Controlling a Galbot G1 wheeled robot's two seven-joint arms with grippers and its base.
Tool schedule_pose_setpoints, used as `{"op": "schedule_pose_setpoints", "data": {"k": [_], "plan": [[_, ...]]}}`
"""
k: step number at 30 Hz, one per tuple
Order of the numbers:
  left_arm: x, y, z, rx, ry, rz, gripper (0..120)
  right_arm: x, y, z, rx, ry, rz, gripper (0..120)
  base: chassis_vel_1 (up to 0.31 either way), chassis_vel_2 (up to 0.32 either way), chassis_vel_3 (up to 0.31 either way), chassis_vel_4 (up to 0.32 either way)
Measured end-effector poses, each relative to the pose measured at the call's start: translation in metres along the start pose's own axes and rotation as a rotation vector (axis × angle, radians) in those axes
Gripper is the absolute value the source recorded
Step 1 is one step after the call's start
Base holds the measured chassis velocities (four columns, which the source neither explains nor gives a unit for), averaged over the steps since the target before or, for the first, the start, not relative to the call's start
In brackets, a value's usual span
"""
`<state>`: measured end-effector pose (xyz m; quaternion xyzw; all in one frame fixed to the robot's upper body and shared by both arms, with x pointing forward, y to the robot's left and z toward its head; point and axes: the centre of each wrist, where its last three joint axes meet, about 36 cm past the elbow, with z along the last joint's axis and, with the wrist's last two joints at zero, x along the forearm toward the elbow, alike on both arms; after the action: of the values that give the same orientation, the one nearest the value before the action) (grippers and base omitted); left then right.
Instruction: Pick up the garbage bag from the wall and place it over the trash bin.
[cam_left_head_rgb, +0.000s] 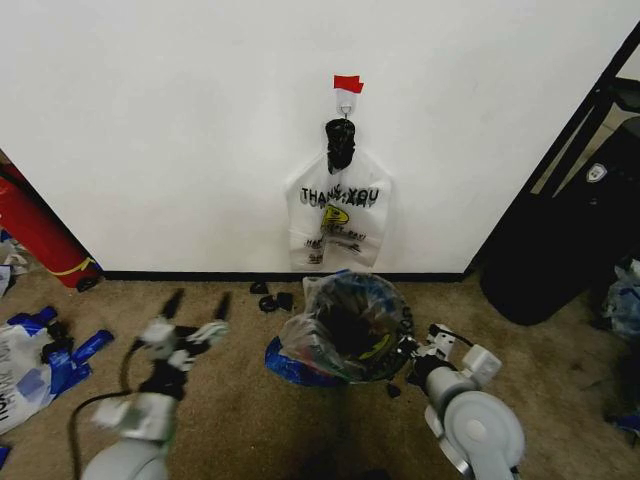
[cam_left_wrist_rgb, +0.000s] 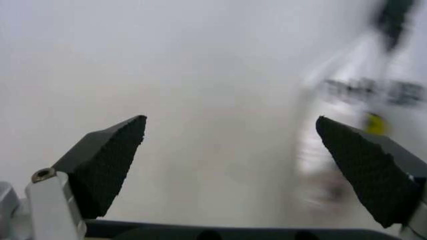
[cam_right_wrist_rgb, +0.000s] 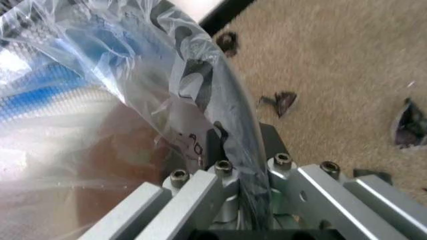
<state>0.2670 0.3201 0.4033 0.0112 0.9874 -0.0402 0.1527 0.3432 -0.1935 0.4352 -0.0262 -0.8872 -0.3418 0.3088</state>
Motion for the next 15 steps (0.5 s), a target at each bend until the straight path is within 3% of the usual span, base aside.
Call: {"op": "schedule_pose_setpoints", "data": {"k": [3, 10, 15], "plan": [[0.013, 0.012, -0.006, -0.025, -0.022, -0.07, 100, -0.018, 0.0, 0.002, 0.02, 0.033, -0.011, 0, 0.0, 0.0, 0.0, 0.0], [0.021, 0.005, -0.009, -0.016, -0.027, -0.105, 100, -0.035, 0.006, 0.002, 0.063, 0.064, -0.031, 0, 0.0, 0.0, 0.0, 0.0], [0.022, -0.002, -0.009, 0.001, -0.018, -0.118, 100, -0.039, 0.003, 0.003, 0.087, 0.074, -0.029, 17, 0.0, 0.0, 0.0, 0.0]]}}
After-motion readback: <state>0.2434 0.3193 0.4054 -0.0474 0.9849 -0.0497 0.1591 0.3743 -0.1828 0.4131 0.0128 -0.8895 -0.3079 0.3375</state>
